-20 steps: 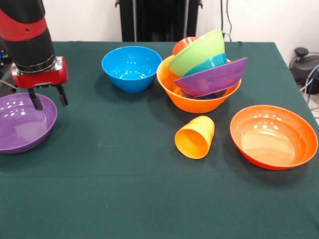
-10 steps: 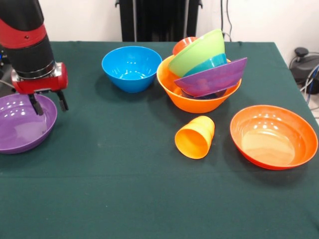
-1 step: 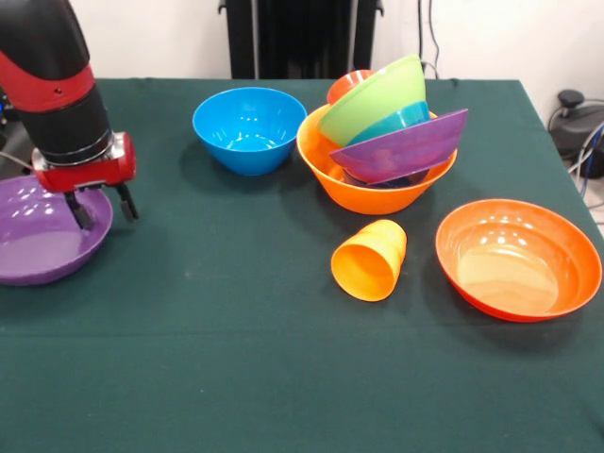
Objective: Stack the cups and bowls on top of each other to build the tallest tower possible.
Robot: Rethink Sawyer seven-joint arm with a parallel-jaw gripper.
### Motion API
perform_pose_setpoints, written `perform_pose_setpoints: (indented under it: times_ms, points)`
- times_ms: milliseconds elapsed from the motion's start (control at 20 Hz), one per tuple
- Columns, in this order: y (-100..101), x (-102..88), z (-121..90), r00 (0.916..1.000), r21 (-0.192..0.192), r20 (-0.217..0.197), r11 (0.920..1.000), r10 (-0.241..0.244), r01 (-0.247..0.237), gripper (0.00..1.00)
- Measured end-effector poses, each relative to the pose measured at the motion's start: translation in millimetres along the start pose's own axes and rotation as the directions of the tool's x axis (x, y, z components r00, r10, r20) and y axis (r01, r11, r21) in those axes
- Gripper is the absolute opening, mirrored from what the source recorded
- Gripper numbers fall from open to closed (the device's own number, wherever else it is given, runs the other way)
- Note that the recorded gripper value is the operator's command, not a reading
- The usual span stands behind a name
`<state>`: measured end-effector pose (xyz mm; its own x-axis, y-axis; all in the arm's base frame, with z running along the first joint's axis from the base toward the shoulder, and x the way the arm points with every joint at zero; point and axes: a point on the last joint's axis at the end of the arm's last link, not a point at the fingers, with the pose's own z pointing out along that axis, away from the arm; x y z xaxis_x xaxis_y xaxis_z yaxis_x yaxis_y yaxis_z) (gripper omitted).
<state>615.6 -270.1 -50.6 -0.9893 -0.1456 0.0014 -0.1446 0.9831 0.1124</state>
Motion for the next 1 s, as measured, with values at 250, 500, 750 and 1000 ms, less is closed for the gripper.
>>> perform_pose_setpoints:
  times_ms: [250, 500, 750, 1000]
  points:
    - [0.8, 0.2, 3.6, 0.9999, -0.006, 0.001, 0.9999, -0.015, 0.015, 1.00]
    - [1.1, -2.9, 2.0, 0.9995, -0.006, 0.007, 0.9995, -0.032, 0.032, 0.00]
    - [1.1, -4.2, 1.7, 0.9995, -0.007, 0.010, 0.9995, -0.032, 0.032, 0.00]
    - [1.1, -5.5, 1.0, 0.9994, -0.006, 0.012, 0.9995, -0.032, 0.032, 0.00]
